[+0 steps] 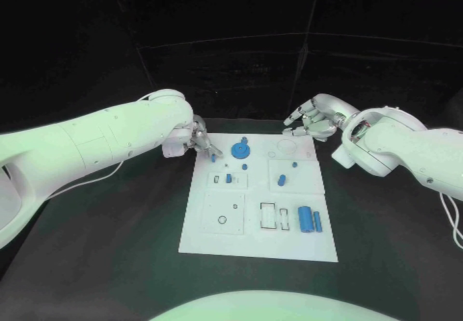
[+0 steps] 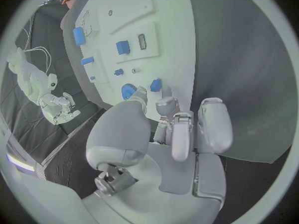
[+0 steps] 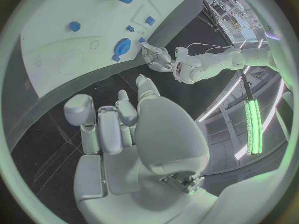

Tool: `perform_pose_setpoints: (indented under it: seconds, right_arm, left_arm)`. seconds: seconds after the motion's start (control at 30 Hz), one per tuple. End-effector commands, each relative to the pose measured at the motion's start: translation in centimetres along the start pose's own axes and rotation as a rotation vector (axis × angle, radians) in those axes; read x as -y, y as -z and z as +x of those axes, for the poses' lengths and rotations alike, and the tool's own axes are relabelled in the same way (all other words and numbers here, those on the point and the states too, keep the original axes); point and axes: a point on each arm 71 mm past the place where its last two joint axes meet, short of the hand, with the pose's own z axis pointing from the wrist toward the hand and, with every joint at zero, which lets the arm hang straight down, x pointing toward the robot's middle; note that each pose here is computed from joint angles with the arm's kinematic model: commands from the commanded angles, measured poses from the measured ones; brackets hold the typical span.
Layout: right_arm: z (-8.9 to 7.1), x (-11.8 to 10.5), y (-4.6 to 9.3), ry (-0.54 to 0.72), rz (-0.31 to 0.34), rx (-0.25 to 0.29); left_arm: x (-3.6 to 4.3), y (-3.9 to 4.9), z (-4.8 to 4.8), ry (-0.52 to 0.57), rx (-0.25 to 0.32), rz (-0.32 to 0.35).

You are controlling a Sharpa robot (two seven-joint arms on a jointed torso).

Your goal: Assemble the parts on the task board

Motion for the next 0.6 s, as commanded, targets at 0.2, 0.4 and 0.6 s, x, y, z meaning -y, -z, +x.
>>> perform_pose_setpoints:
  seconds: [0.2,0.4,0.6]
  right_arm:
    - [-0.05,-0.25,-0.05,-0.002,-0.015,0.001]
    - [-0.05,-0.30,-0.03,-0.002,-0.019,0.003]
    - [-0.02,-0.32,-0.04,-0.002,-0.019,0.002]
  left_arm:
    - [0.23,0.05,0.12,-0.022,-0.016,0.008]
    - [0.31,0.02,0.09,-0.016,-0.007,0.007]
    - [0.57,-0.02,0.24,-0.020,-0.012,0.012]
